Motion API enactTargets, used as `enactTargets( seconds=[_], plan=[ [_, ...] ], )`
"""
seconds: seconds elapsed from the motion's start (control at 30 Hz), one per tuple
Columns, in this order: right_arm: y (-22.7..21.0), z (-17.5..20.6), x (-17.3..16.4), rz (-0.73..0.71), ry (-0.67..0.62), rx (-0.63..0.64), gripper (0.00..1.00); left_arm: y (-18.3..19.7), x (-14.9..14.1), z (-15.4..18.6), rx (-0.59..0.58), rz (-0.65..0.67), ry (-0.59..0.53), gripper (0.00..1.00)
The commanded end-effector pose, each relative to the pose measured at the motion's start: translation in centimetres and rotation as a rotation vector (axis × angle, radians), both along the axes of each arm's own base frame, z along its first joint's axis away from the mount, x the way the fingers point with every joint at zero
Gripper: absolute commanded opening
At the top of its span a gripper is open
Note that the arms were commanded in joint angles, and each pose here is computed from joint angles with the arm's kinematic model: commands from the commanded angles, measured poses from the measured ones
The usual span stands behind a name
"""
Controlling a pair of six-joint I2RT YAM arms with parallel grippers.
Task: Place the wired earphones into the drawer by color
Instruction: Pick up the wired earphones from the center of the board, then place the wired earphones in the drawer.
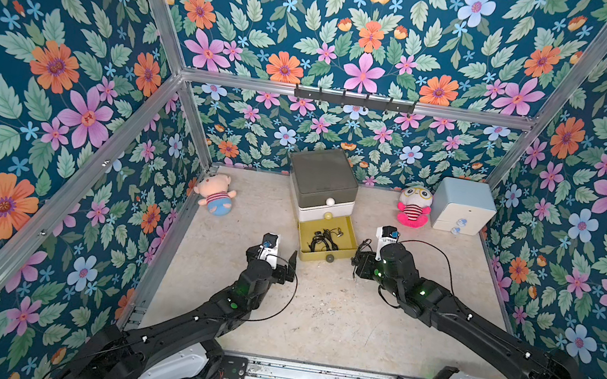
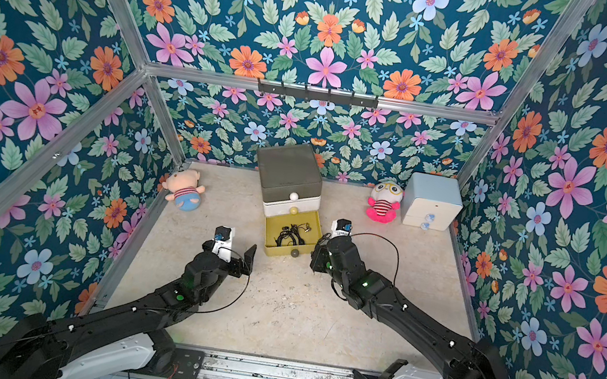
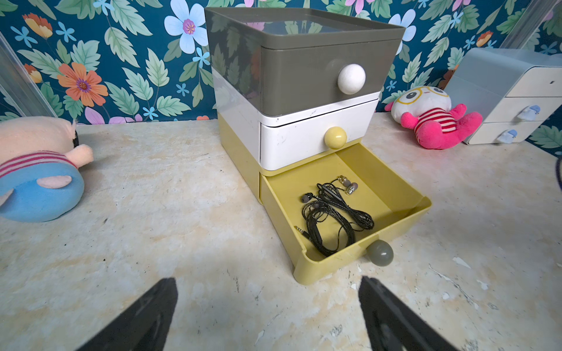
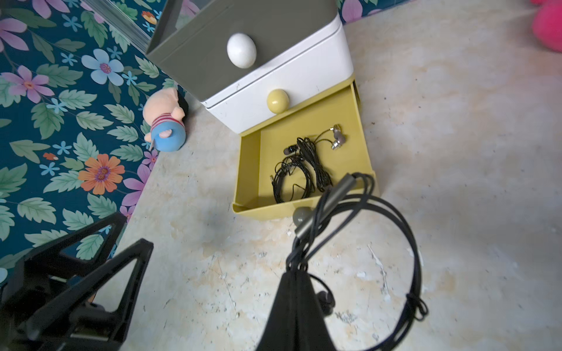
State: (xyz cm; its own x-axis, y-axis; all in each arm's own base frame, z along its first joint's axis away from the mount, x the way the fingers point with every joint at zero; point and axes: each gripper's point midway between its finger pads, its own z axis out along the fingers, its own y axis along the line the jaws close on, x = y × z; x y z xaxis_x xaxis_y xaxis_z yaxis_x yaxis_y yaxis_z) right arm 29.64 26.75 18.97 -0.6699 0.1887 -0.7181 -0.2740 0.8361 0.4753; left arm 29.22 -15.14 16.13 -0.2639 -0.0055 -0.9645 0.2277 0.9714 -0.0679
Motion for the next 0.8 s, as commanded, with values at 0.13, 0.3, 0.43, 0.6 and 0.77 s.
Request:
enactTargets(
  seconds=[0.13,0.3,0.43,0.6,0.77],
  plan=[
    [2.9,1.8,2.9,0.045,-0.076,0.053,0.0,0.3,0.2,0.5,-0.011,0.021,-0.015,0.99],
    [4.4,1.4,4.7,0.055,-0.082,0.074,0.0,0.4,0.2,0.5,-0.014,0.028,-0.015,0.99],
    [5.7,1.0,6.3,0.052,-0.08,0.094,0.0,0.5,0.2,0.5,-0.013,0.031,-0.016,0.99],
    [6.8,0.9,8.1,0.032,-0.094,0.114,0.0,0.5,0.2,0.4,-0.012,0.034,-0.016,0.99],
    [7.6,-1.1,9.8,0.011,-0.07,0.122,0.0,0.5,0.2,0.4,-0.012,0.035,-0.015,0.99]
  ],
)
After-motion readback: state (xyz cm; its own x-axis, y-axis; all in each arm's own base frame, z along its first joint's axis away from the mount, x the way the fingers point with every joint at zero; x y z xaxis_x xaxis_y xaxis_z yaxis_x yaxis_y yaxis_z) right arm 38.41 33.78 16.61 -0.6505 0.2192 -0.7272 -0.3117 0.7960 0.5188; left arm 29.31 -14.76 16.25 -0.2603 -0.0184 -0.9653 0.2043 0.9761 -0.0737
